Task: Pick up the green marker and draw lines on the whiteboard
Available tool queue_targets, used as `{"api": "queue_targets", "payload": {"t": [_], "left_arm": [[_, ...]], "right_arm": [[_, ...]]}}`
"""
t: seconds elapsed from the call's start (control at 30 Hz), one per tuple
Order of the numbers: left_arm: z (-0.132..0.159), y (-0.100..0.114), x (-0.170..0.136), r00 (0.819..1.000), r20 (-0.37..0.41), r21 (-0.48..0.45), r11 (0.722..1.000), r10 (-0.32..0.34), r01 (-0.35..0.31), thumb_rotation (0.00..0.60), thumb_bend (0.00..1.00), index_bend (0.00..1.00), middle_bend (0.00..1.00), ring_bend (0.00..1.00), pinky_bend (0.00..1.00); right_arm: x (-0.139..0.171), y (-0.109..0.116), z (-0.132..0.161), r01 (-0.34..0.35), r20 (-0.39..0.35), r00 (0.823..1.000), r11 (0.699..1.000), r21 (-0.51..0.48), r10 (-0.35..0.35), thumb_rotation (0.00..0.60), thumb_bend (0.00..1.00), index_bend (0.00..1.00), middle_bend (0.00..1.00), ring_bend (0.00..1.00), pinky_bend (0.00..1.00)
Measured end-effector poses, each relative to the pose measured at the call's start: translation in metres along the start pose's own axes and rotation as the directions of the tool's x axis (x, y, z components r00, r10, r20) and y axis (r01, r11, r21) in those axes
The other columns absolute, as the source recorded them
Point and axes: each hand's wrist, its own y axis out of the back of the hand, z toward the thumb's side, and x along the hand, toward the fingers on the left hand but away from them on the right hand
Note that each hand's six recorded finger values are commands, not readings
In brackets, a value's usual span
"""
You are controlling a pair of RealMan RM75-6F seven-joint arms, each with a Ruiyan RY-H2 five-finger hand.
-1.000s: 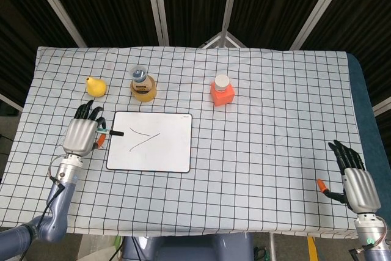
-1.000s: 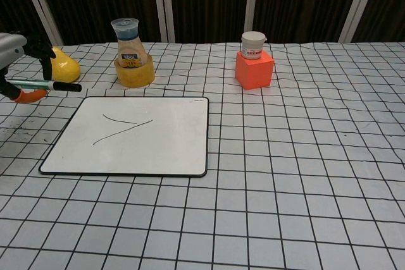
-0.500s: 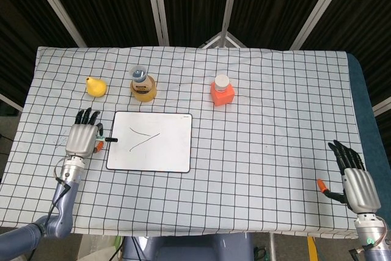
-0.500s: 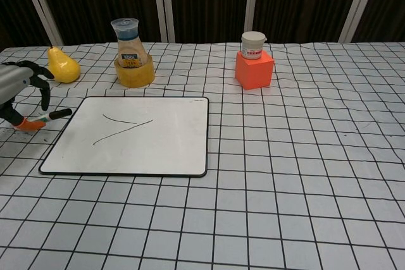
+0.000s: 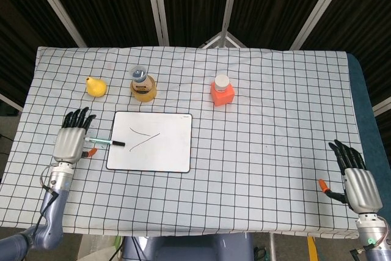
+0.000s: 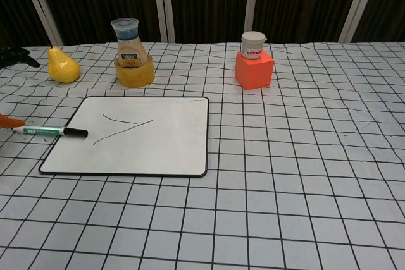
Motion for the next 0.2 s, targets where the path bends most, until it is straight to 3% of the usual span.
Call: {"api": "queue_targets", "payload": {"t": [0.2], "left_arm": [[-0.013,0.046,-0.052,0.996,0.051,-0.003,0.997,0.076,-0.076,0.600,0.18,0.06,0.00,0.00,0.00]], "right_arm": [[0.000,0.001,0.001,0.016,-0.018,1.000,0.998,0.053,-0.015,0.600,0.32,0.00,0.00,0.00,0.00]]}}
